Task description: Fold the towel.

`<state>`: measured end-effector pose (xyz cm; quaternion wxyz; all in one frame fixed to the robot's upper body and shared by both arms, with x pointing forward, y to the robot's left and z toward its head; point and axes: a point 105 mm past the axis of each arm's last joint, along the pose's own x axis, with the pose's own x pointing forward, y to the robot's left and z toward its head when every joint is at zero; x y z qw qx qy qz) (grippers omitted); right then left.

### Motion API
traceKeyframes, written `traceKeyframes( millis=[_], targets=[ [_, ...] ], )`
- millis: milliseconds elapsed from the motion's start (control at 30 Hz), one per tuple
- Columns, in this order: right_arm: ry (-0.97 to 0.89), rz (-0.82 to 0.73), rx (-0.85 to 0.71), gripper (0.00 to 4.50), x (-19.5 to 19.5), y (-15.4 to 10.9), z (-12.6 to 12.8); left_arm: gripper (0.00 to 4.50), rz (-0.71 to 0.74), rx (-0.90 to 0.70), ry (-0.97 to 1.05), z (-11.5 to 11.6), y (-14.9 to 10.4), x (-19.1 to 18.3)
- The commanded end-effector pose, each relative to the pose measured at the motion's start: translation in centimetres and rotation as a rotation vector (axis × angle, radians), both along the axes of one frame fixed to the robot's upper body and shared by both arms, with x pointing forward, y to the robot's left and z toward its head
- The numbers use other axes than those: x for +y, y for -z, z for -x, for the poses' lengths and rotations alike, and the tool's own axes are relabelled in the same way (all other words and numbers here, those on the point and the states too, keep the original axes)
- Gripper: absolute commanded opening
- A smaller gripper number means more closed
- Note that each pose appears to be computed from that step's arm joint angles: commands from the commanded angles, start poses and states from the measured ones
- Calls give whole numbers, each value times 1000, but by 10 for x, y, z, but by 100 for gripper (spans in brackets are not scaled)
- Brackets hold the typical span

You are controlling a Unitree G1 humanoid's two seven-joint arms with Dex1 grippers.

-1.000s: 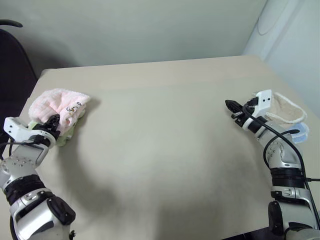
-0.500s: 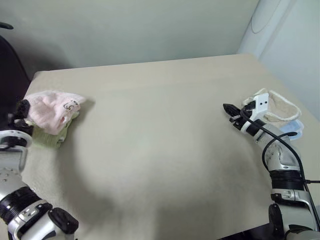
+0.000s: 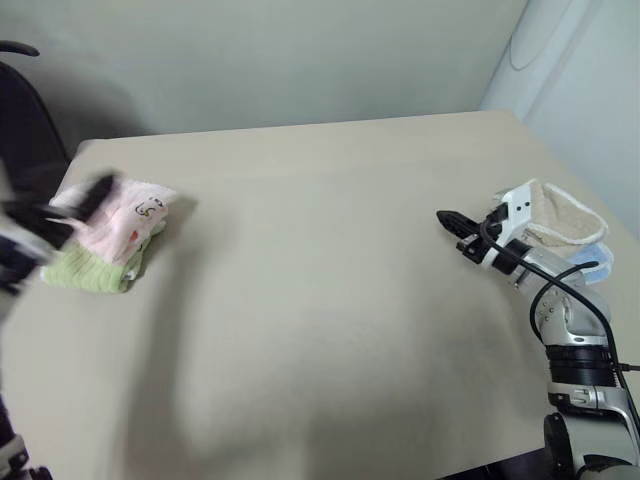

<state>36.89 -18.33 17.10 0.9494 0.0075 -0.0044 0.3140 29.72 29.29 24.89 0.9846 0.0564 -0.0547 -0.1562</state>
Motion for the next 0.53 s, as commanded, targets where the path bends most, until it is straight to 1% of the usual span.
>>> traceKeyframes(
  millis=[33,67,167,267,333,533],
  targets=[
    [-44,47,-47,0,6,-10,4,449,-196,118,228,0,41,-61],
    [-46,62,-46,0,5,-7,5,449,-201,138,266,-1,54,-73],
    [-45,100,-35,0,3,3,6,449,-157,172,337,-3,78,-97],
    [-28,108,-36,0,-1,8,10,449,-141,204,349,-6,98,-107],
    [-10,99,-33,0,-4,10,13,449,-102,221,336,-8,104,-107],
    [-1,91,-30,0,-2,14,15,449,-75,229,306,-10,107,-105]
  ],
)
